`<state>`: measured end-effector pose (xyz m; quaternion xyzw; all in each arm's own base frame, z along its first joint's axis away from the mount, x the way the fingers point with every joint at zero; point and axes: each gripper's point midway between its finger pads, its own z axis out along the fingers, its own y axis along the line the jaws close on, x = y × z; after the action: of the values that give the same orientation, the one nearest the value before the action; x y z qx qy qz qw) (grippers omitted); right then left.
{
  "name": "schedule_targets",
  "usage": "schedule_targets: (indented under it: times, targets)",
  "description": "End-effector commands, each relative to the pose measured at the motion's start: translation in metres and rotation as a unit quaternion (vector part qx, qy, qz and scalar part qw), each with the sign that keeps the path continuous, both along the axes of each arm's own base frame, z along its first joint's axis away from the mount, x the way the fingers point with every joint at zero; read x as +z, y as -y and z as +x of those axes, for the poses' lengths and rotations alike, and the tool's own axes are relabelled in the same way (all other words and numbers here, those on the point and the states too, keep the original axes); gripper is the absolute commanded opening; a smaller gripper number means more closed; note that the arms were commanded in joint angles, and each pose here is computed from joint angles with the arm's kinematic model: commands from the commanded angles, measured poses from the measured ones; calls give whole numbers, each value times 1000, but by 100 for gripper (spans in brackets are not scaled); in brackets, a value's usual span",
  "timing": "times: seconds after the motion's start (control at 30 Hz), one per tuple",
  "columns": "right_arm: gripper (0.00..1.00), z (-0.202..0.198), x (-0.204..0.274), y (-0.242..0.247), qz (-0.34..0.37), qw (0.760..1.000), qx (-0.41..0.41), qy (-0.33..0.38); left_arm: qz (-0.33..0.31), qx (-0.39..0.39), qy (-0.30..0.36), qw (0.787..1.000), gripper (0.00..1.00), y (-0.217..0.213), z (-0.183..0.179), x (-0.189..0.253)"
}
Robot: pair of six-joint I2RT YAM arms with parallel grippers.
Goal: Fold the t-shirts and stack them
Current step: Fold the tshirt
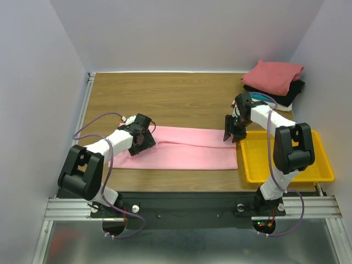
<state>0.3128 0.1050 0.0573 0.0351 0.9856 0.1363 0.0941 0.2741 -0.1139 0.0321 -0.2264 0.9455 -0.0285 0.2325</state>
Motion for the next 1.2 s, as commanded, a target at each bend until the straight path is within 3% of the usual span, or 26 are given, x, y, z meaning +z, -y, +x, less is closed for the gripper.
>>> schedule_targets:
  times: [0.0,0.4,0.87,1.03,1.17]
  targets:
    - [54,-14,-16,-3,-14,1000,20,-14,33,21,-2,999,80,-14,5,-3]
    - [54,-51,-40,0,-34,997,34,-60,83,3,-21,996,81,-32,31,-14]
    - [54,-61,-26,-33,-11,995,79,-51,116,-124,45,984,81,1,144,24]
    - [54,-39,12,-49,16,997,80,-1,85,-131,88,984,81,10,155,70]
    - [57,-8,45,-50,7,996,68,61,20,-110,120,986,81,13,149,98]
